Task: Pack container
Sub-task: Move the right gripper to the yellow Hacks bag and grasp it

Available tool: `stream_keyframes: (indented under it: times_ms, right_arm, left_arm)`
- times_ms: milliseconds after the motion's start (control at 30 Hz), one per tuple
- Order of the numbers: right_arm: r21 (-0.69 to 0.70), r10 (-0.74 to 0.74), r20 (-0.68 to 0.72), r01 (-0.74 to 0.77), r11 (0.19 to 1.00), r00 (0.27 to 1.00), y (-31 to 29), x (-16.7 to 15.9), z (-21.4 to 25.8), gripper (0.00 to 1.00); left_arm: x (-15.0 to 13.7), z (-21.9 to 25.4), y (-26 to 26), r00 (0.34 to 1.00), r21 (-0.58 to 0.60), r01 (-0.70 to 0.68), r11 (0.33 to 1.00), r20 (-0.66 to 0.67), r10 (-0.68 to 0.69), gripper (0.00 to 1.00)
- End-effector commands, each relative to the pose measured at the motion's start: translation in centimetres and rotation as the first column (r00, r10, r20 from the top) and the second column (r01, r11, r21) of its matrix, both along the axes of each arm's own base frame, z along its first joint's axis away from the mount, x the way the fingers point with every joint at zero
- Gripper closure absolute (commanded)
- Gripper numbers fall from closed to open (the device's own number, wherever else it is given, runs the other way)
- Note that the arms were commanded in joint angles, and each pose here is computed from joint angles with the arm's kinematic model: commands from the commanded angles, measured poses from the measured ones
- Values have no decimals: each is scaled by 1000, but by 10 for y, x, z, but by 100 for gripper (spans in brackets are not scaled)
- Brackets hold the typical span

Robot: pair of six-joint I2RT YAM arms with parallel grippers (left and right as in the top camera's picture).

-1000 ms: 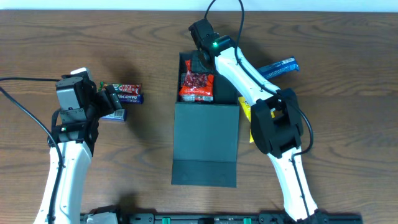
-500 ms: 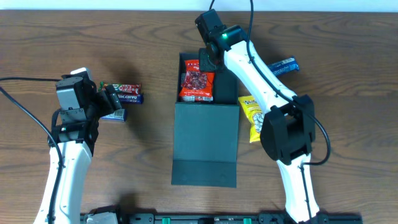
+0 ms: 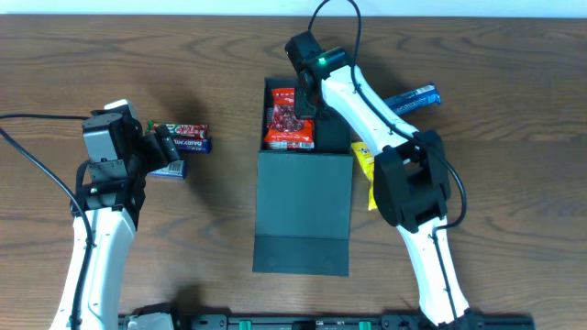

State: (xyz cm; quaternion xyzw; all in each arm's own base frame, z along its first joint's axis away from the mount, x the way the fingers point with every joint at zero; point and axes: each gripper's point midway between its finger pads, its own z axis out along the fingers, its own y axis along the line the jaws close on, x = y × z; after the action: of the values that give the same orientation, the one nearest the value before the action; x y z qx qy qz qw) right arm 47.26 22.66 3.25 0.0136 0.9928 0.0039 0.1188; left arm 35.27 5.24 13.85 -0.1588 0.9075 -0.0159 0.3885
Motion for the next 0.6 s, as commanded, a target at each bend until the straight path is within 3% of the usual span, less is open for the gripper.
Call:
stream_keyframes:
  times_ms: [0, 367, 567]
  right_arm:
    - [55, 50, -23, -49, 997, 998, 12, 0, -8, 99]
    - [97, 107, -46, -102, 990, 993, 20, -4, -13, 99]
    - [109, 81, 88, -90, 990, 993, 15, 6, 58, 98]
  left_arm:
    - [6, 10, 2, 1000, 1, -4, 1000, 23, 4, 5]
    - [6, 10, 2, 1000, 1, -4, 1000, 23, 4, 5]
    - [6, 10, 2, 1000, 1, -4, 1000, 23, 4, 5]
